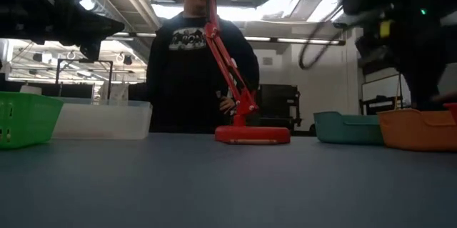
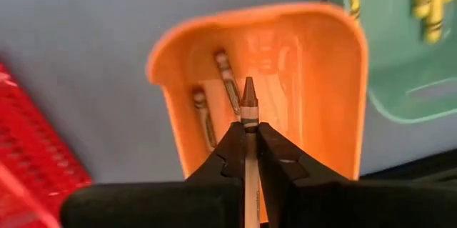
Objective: Sort crayons
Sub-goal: Put the brown crayon into the orange bin
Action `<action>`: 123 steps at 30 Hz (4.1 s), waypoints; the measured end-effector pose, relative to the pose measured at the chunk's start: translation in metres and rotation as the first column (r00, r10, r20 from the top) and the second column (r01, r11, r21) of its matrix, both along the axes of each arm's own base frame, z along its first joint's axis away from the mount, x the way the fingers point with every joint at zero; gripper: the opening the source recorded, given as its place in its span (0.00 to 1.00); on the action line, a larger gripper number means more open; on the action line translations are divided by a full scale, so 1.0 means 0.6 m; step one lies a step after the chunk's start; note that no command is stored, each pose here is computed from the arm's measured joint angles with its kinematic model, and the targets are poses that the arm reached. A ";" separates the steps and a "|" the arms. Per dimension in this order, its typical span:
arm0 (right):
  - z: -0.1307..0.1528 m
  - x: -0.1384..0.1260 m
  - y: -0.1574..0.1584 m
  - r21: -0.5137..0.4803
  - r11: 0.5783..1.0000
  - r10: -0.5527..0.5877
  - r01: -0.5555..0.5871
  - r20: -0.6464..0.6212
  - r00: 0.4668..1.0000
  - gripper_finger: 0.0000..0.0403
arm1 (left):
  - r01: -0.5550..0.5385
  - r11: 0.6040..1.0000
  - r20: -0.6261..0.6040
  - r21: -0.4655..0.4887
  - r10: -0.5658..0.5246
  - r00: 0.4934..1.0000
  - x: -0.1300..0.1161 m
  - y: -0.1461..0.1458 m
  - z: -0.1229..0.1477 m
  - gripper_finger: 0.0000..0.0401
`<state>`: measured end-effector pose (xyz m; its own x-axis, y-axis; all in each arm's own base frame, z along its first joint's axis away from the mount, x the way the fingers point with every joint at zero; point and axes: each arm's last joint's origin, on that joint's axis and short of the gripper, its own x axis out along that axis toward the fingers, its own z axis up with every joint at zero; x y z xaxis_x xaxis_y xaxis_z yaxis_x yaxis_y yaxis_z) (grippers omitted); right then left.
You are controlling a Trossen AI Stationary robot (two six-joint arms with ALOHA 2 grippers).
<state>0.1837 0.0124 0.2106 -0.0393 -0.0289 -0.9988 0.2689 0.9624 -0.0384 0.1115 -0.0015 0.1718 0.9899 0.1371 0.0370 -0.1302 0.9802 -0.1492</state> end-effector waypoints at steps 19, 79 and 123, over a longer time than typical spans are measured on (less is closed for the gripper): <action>-0.041 -0.021 -0.002 -0.012 1.000 0.002 -0.003 -0.066 0.998 0.30 | 0.000 1.000 -0.051 0.024 0.001 0.999 0.000 0.000 -0.008 0.00; -0.118 0.362 0.020 -0.202 0.938 0.343 -0.282 0.417 0.841 0.33 | -0.019 1.000 0.181 0.005 0.018 0.983 -0.028 0.003 0.025 0.00; -0.105 0.380 0.002 -0.237 0.943 0.312 -0.234 0.384 0.869 0.33 | 0.004 1.000 0.181 0.004 -0.005 0.984 -0.028 -0.001 0.025 0.00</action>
<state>0.4114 0.0139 0.1476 0.4078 -0.1554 -0.8997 0.0252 0.9870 -0.1590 0.0945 -0.0022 0.1865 0.9675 0.1322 0.2157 -0.0971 0.9813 -0.1660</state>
